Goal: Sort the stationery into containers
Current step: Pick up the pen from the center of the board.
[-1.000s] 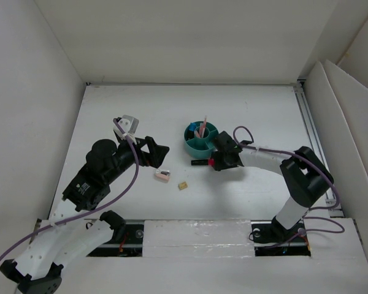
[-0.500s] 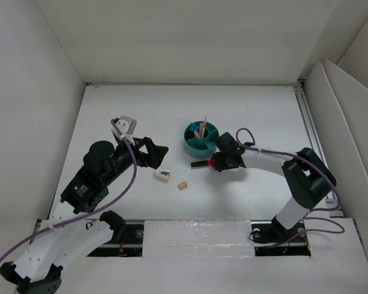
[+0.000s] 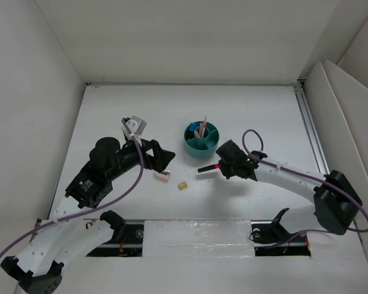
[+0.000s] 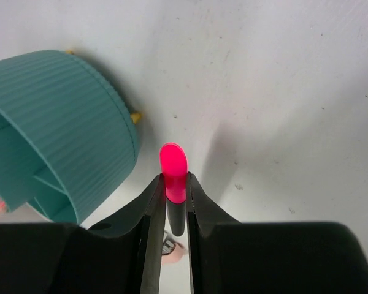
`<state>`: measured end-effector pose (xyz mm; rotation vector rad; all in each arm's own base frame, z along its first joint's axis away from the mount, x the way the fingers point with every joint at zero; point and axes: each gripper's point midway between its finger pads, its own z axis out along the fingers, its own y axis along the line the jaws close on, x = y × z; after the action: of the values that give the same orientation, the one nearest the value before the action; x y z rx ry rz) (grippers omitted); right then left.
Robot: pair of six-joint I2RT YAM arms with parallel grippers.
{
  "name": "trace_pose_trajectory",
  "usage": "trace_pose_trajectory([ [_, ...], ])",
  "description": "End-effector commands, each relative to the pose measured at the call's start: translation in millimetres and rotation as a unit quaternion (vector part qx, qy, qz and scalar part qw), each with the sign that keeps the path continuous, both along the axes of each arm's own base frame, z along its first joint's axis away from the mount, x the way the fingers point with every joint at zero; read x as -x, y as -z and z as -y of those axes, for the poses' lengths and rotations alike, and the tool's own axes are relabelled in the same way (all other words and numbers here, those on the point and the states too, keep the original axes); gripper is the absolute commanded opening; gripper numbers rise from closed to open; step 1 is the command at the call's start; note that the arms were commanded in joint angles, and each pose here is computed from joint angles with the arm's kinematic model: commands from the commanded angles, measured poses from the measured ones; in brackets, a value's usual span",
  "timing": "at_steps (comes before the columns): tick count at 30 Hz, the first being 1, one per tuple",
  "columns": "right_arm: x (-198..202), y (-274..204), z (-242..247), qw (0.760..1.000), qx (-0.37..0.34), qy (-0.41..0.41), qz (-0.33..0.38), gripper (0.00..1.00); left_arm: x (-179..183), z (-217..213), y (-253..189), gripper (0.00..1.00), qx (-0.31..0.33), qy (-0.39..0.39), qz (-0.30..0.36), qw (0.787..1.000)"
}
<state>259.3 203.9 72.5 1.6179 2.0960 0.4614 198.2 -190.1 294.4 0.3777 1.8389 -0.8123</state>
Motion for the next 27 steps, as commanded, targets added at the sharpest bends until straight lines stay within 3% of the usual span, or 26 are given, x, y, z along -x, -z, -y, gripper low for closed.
trace_pose_trajectory([
  [1,2,-10,13,0.998,0.059,-0.019,0.034,0.00,10,17,-5,1.00,0.010,0.061,0.010,0.998],
  [14,-5,0,12,0.995,0.071,-0.040,0.059,0.00,9,19,-2,1.00,0.008,0.062,0.006,0.998],
  [22,-15,-41,6,0.989,0.049,-0.061,0.124,0.00,12,26,0,1.00,0.007,0.088,0.002,0.996],
  [27,-15,-34,13,0.988,0.058,-0.060,0.127,0.00,12,26,0,1.00,0.007,0.088,0.002,0.996],
])
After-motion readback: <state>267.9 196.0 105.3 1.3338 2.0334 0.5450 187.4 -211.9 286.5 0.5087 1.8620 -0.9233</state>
